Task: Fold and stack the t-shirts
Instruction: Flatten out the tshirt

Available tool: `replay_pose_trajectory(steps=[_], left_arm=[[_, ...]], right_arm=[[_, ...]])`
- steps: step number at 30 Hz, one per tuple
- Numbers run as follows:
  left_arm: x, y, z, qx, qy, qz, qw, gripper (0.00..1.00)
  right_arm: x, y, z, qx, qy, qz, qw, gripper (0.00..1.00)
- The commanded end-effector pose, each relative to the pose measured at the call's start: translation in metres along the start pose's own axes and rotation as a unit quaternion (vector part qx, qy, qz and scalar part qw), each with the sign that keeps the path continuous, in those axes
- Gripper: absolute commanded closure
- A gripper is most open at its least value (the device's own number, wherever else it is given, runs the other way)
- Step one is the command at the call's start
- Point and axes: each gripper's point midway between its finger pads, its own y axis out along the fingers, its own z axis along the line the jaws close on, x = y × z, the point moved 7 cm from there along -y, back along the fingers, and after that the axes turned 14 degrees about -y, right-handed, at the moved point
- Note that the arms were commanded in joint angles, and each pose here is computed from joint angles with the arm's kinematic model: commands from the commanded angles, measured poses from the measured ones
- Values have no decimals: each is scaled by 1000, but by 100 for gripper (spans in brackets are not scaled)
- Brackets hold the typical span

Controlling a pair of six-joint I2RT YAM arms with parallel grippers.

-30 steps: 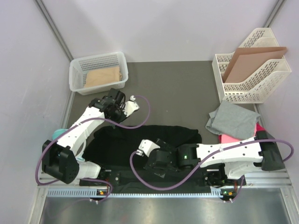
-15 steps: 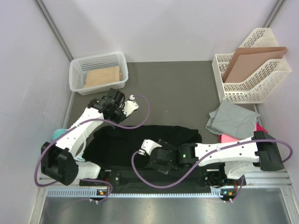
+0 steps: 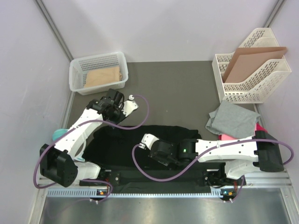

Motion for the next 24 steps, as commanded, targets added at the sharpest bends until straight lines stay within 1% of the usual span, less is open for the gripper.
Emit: replay_pose_trajectory(steps=[1,2,3,5,6,8,9,14,17,18,22,23,24], left_arm=[[1,-8,4,22,-5,-22,1000,100],[1,-8,5,24,-3,-24,999,100],[1,-9,6,29,-3,-25,999,100],[1,-9,7,33,-2,-25,999,100],[2,-9,8,36,-2,-26,999,100],[2,-10,9,36,-1,-27,999,100],[2,-10,9,36,-2,-29,999,100],[0,-10,9,37,-3,-30,999,100],[-1,-10,8,37,-4,-29,999,100],[-2,-10,8,37,-3,-28,999,100],[-2,-12,9,40,-3,-30,999,100],[-2,-11,9,41,-3,-29,999,100],[-1,-13,10,43,-4,-32,999,100]], right_arm=[[17,1,-1,15,7,-35,999,59],[16,2,-1,16,5,-31,999,62],[17,2,-1,18,5,-32,999,69],[16,1,-1,19,6,-30,999,72],[15,1,-1,21,7,-30,999,69],[12,0,-1,26,4,-26,999,56],[11,0,-1,25,4,-25,999,52],[7,3,-2,23,3,-20,1000,54],[6,9,-5,12,2,-18,1000,57],[5,11,-6,5,1,-18,1000,60],[6,23,-10,7,-1,-21,1000,61],[5,27,-11,8,-1,-17,1000,64],[4,30,-12,9,-5,-15,1000,74]])
